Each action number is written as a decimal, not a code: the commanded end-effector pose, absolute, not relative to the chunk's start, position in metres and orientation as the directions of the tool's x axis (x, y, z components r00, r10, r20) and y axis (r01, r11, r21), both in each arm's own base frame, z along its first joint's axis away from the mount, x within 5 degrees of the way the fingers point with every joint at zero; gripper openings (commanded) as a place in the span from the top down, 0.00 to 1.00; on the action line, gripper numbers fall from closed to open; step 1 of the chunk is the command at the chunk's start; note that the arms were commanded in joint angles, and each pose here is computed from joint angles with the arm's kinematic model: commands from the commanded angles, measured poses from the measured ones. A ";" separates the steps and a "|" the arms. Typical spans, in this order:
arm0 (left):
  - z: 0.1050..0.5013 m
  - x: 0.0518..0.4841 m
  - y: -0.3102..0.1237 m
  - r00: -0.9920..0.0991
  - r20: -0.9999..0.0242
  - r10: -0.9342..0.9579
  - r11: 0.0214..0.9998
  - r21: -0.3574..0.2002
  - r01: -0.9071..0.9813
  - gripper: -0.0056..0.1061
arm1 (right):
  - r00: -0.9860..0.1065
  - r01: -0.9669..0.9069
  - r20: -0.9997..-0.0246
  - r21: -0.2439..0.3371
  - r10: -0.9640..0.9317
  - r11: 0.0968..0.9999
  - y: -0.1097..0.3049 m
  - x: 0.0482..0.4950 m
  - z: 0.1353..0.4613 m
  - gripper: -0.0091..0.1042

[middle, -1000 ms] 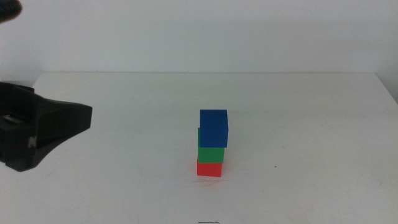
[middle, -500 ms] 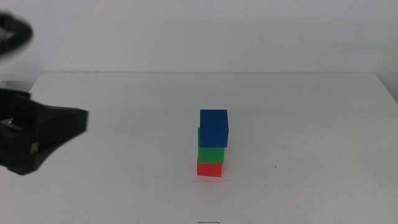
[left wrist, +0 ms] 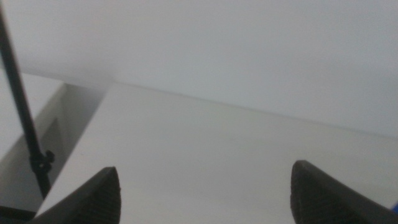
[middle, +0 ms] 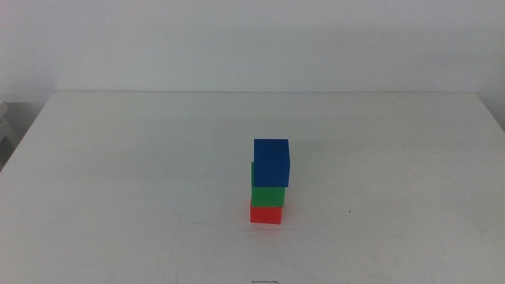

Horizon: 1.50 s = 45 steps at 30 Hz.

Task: Stack red cubes first, then green, then blue cubes in a specific spot.

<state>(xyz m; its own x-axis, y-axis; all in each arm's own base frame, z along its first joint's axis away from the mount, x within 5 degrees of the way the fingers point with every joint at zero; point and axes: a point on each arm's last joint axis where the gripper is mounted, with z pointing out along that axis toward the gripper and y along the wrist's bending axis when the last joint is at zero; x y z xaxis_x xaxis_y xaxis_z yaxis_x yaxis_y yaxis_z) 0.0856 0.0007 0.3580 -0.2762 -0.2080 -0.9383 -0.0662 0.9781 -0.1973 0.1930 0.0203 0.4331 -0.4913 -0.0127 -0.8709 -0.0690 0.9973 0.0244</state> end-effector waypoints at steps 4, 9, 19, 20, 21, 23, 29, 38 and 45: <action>0.373 0.086 0.002 -0.168 -0.956 -0.239 0.971 -0.230 -0.071 0.11 | -0.392 -0.068 -0.920 -0.002 -0.028 0.998 0.018 0.190 0.449 0.30; 0.369 0.087 0.002 -0.182 -0.954 -0.240 0.970 -0.230 -0.074 0.11 | -0.399 -0.068 -0.916 -0.003 -0.030 0.998 0.018 0.191 0.446 0.30; 0.338 0.080 0.002 -0.160 -0.956 -0.244 0.969 -0.236 -0.070 0.11 | -0.166 -0.081 -0.985 -0.038 -0.051 0.996 0.013 0.147 0.400 0.30; 0.332 0.079 0.002 -0.159 -0.957 -0.244 0.969 -0.236 -0.070 0.11 | -0.142 -0.085 -0.989 -0.038 -0.050 0.996 0.013 0.141 0.392 0.30; 0.326 0.077 0.002 -0.153 -0.958 -0.244 0.969 -0.236 -0.066 0.11 | -0.117 -0.088 -0.992 -0.038 -0.048 0.995 0.013 0.134 0.380 0.30; 0.314 0.073 0.002 -0.146 -0.959 -0.243 0.970 -0.237 -0.063 0.11 | -0.100 -0.094 -0.994 -0.039 -0.048 0.995 0.012 0.121 0.354 0.30; 0.271 0.063 0.001 -0.171 -0.954 -0.245 0.969 -0.236 -0.070 0.11 | -0.144 -0.096 -0.988 -0.040 -0.053 0.995 0.008 0.088 0.275 0.30; 0.215 0.052 0.001 -0.197 -0.949 -0.246 0.969 -0.235 -0.077 0.11 | -0.111 0.066 -0.993 0.033 0.040 0.997 -0.004 0.059 0.212 0.30; 0.190 0.051 0.001 -0.182 -0.952 -0.246 0.969 -0.236 -0.075 0.11 | -0.083 0.091 -0.996 0.033 0.041 0.995 -0.005 0.055 0.200 0.30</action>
<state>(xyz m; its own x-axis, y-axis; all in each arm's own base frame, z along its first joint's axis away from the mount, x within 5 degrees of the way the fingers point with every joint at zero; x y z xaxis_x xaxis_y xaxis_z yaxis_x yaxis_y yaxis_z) 0.0505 0.0011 0.1747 -0.3131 -0.2332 -0.9206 -0.1032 0.9720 -0.2111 0.0544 -0.0049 0.1865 -0.1774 0.0635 -0.9821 0.0927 0.9946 0.0476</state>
